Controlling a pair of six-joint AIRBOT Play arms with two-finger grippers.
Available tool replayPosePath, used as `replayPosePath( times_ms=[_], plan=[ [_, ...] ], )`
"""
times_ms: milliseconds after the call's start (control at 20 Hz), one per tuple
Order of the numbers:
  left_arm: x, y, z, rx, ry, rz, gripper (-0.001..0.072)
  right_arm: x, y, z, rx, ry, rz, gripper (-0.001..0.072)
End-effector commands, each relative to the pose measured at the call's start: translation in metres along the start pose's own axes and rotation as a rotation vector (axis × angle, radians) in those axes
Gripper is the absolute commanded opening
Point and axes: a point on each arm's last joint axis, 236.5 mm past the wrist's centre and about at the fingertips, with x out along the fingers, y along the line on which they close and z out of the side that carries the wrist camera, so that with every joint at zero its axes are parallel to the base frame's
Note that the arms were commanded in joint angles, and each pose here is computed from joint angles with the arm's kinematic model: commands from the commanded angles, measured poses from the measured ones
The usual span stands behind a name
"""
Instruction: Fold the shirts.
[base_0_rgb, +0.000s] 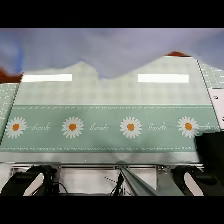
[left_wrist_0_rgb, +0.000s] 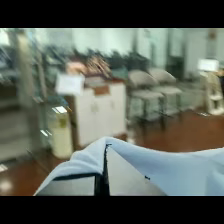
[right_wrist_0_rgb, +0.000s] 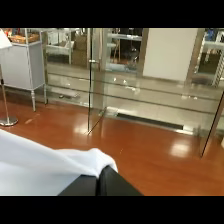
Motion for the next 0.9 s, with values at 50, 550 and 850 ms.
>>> replayPosePath(
  times_ms=[50, 550, 850],
  plan=[
    [-0.085, -0.033, 0.044, 0.161, -0.103, 0.117, 0.0015, -0.041, 0.015, 0.0, -0.016, -0.002, -0.009, 0.003],
    [-0.048, 0.011, -0.178, -0.15, 0.587, 0.083, 0.0016, 0.013, 0.008, -0.143, 0.124, 0.508, 0.081, 0.003],
    [0.024, 0.082, -0.372, -0.469, 0.782, 0.122, 0.0017, 0.138, -0.048, -0.325, 0.368, 0.784, 0.019, 0.0029]
  ],
)
